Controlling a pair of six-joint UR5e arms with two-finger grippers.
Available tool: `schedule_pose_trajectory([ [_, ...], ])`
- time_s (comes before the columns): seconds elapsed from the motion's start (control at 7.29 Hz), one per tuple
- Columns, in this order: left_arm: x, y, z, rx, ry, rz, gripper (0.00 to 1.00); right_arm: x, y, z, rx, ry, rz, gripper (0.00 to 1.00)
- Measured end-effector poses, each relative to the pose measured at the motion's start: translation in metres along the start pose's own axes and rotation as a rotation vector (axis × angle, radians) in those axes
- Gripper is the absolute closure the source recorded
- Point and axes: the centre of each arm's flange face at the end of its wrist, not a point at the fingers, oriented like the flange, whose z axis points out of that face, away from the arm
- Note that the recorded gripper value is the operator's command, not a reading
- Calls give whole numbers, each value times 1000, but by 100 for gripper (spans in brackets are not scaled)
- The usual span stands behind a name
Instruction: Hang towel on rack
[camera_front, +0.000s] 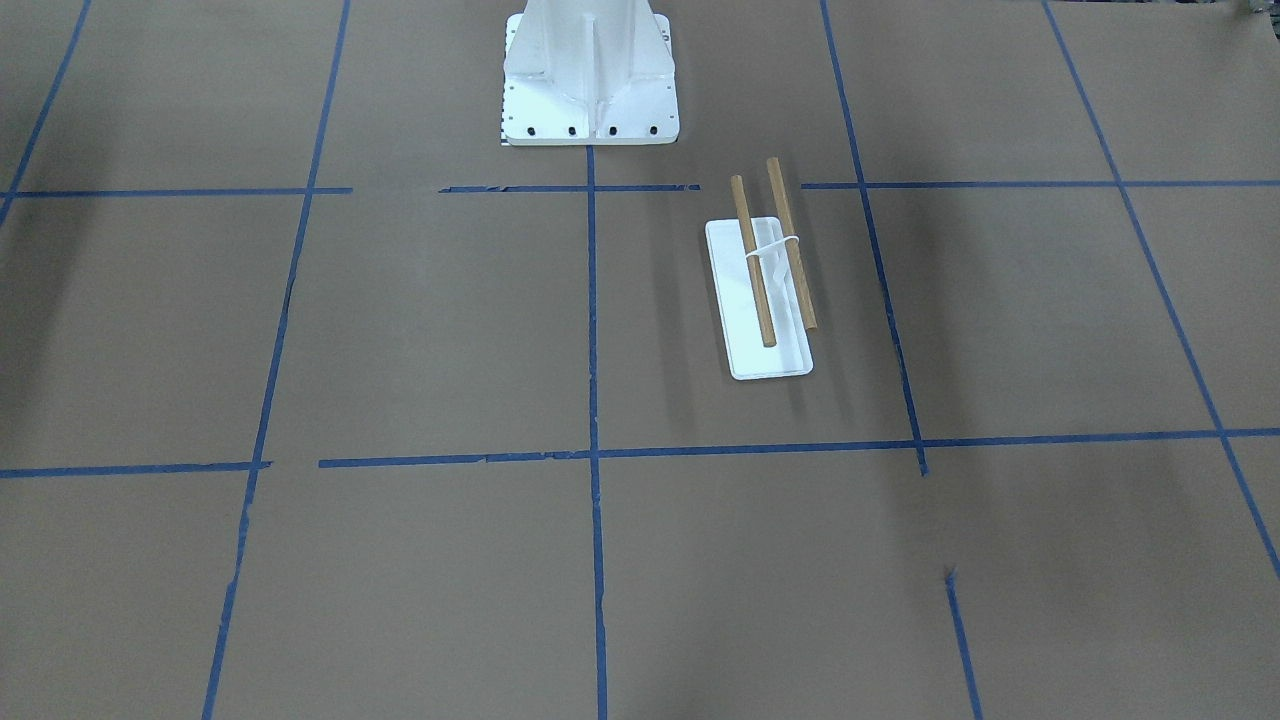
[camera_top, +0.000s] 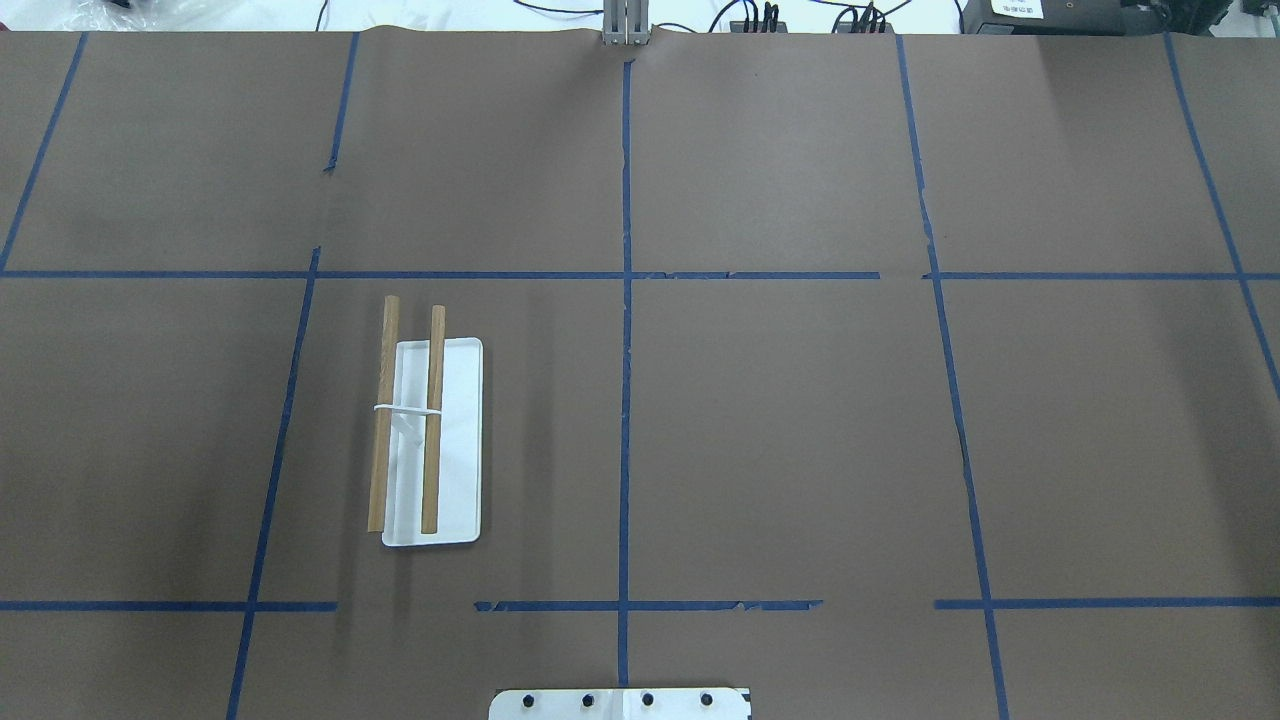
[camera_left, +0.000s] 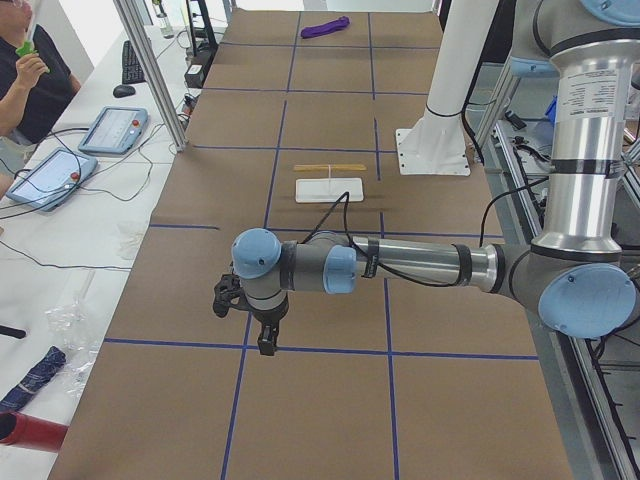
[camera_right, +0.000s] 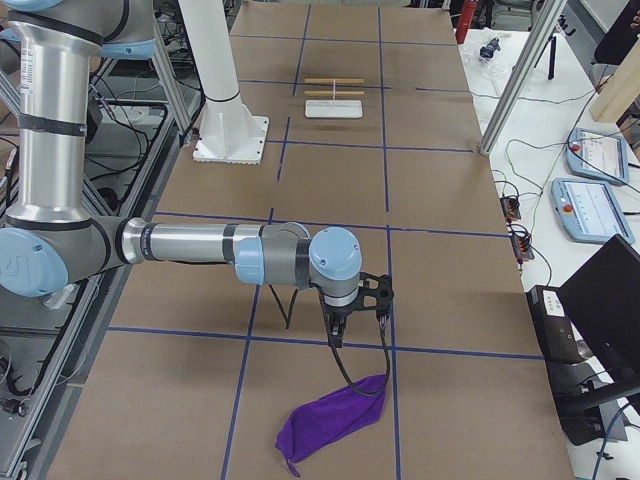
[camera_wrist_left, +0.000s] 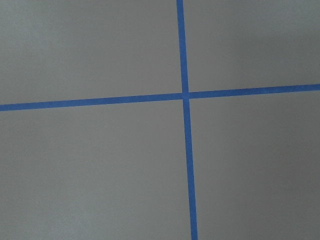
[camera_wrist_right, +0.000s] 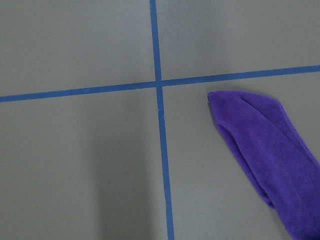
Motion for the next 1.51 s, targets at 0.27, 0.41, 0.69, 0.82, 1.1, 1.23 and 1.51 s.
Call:
schedule_pose_trajectory([
  [0.27, 3, -1, -3, 5, 0, 4, 0, 0, 0, 0, 2, -1, -2, 0],
  [0.41, 4, -2, -4, 9, 0, 7, 0, -1, -1, -1, 4, -2, -4, 0],
  [0.69, 10, -3, -11, 22, -1, 16, 0, -8, -5, 0, 5, -14, -16, 0],
  [0.82, 15, -4, -16, 32, -2, 24, 0, -11, -5, 9, -14, -17, -25, 0],
  [1.1, 23, -5, -24, 49, -4, 40, 0, 14, 4, 51, -71, -9, -105, 0],
  [1.23, 26, -5, -28, 56, -7, 46, 0, 46, 6, 82, -83, -11, -188, 0],
  [1.51, 29, -6, -32, 65, -11, 54, 0, 107, 13, 138, -80, -11, -278, 0],
])
